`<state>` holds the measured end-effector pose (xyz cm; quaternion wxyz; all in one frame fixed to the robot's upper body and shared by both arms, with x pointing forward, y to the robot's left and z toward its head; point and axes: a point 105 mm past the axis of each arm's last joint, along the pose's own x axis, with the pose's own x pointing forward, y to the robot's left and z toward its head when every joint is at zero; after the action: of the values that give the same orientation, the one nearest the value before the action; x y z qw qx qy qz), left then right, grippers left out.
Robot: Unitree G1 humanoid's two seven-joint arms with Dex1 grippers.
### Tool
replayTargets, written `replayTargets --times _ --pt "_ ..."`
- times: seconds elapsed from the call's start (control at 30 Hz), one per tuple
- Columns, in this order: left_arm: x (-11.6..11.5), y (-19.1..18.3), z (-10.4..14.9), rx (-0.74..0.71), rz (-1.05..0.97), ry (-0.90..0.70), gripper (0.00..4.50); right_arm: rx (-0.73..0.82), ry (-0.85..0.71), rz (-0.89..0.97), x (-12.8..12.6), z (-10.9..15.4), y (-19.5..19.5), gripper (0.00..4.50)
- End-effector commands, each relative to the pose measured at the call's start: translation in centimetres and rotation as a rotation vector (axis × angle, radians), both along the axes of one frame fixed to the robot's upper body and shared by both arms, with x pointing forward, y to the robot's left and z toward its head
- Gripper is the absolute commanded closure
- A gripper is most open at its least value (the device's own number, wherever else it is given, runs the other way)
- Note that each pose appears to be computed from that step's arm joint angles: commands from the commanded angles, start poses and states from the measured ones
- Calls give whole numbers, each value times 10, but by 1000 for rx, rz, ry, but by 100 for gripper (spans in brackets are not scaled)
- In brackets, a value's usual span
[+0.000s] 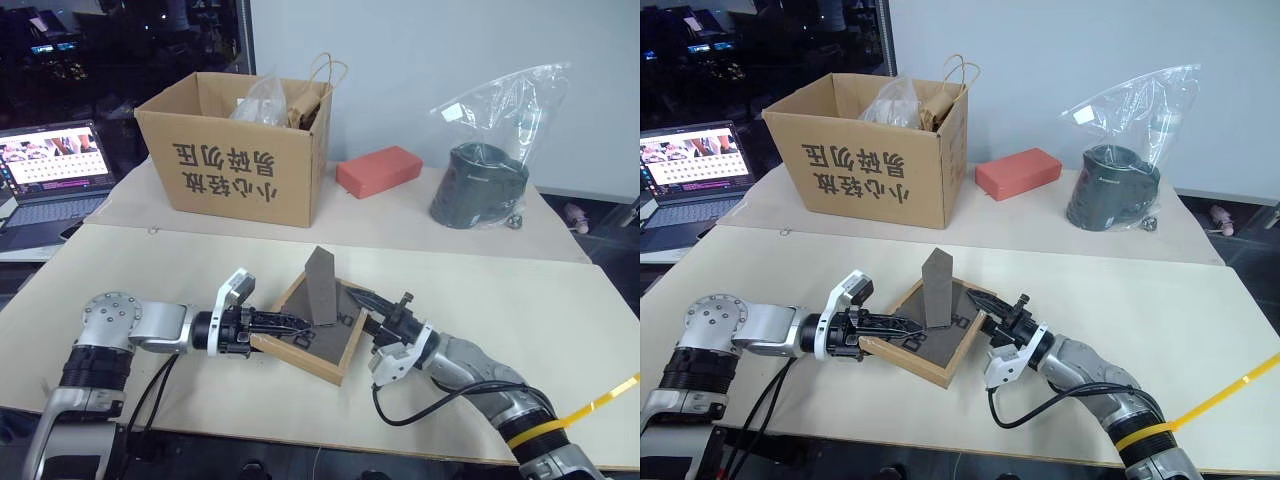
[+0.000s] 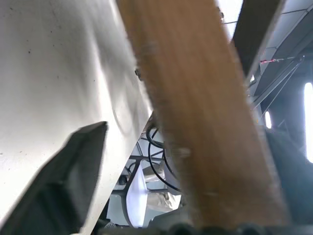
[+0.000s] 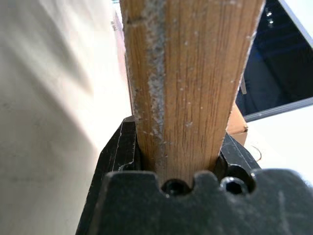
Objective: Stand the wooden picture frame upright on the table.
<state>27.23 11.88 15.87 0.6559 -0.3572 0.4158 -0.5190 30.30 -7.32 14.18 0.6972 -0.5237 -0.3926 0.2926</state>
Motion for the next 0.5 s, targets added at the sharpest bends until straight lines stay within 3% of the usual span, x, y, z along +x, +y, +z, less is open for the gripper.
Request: replayTargets --times 0.03,0.2,0.3,0.4,0.5 --pt "-2 20 37 -39 42 -181 0 145 -38 -28 6 35 -13 325" --pt "-6 47 63 -43 87 -283 0 206 -4 -78 19 46 -30 325" --pt "-5 59 82 -22 169 -494 0 264 72 -131 39 53 -45 325" --pt "-7 63 95 -95 236 -666 0 380 368 -101 61 47 -48 325" --pt "-12 57 86 -48 236 -766 0 532 586 -71 81 54 -58 325"
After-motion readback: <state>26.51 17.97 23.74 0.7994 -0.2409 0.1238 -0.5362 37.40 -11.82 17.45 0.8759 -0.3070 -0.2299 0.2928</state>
